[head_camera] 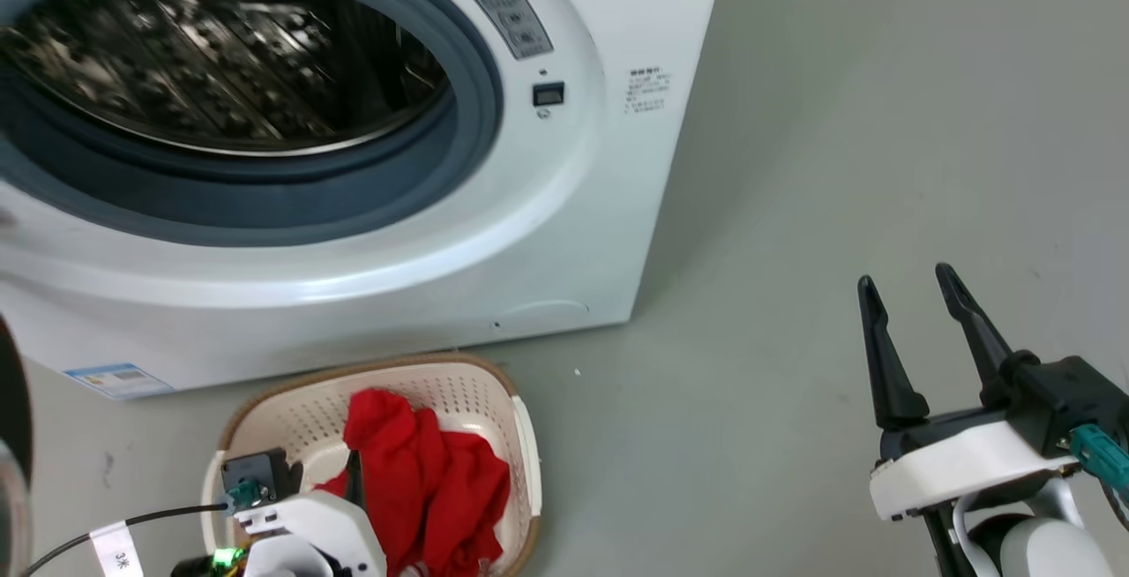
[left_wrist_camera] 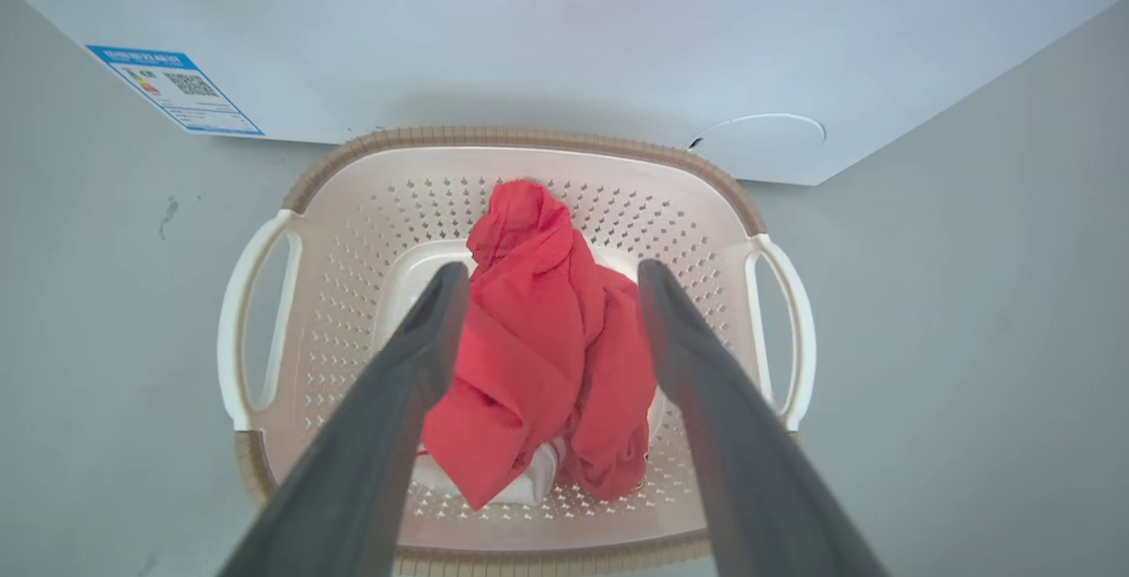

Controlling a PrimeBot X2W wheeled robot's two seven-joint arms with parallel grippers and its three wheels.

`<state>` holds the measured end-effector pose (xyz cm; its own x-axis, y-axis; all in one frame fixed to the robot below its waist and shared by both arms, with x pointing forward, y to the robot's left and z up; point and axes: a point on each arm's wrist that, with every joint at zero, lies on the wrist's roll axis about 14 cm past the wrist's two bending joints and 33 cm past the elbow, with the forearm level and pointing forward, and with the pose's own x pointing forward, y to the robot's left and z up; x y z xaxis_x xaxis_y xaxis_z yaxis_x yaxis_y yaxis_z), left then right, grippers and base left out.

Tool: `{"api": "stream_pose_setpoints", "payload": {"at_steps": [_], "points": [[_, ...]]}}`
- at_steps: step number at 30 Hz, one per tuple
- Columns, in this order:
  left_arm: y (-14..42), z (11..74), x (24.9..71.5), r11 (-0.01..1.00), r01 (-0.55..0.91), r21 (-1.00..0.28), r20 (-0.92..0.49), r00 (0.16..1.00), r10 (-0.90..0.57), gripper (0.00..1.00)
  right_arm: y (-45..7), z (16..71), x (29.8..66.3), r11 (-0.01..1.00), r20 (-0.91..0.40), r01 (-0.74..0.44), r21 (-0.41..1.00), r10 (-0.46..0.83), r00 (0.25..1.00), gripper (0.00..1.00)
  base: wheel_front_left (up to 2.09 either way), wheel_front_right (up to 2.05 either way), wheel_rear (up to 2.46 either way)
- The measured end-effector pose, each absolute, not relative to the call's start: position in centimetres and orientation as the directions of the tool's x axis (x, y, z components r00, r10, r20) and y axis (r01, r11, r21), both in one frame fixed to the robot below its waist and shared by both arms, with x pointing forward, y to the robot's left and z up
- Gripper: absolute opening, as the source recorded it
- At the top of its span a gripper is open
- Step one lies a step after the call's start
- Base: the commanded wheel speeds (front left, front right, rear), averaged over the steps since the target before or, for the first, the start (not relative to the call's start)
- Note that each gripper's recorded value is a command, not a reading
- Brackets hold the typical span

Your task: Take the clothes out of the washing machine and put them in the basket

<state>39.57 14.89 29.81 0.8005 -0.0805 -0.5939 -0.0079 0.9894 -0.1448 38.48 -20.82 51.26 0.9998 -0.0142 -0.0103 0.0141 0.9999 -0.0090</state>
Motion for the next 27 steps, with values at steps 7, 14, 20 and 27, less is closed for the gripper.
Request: {"api": "stream_pose_setpoints", "payload": {"at_steps": [7, 14, 20, 27], "points": [[15.3, 36.8, 42.7, 0.991, 0.02, -0.132, -0.371, 0.926, -0.068, 1.0, -19.5, 52.4, 37.9, 1.0, 0.012, -0.024, -0.014, 0.024, 1.0, 1.0, 0.0, 0.0, 0.0], [15.4, 45.3, 43.8, 0.994, 0.062, -0.094, -0.095, 0.993, -0.071, 1.0, -18.3, 53.1, 37.3, 0.998, 0.027, -0.057, -0.015, 0.058, 0.998, 1.0, 0.0, 0.0, 0.0], [16.0, 51.5, 42.4, 0.996, 0.067, -0.061, 0.095, 0.994, -0.061, 1.0, -17.8, 53.6, 36.2, 0.997, 0.038, -0.073, -0.017, 0.074, 0.997, 1.0, 0.0, 0.0, 0.0], [16.9, 55.1, 39.4, 0.999, 0.05, 0.018, 0.203, 0.978, -0.053, 1.0, -17.6, 54.2, 34.6, 0.996, 0.053, -0.078, -0.038, 0.08, 0.995, 1.0, 0.0, 0.0, 0.0]]}}
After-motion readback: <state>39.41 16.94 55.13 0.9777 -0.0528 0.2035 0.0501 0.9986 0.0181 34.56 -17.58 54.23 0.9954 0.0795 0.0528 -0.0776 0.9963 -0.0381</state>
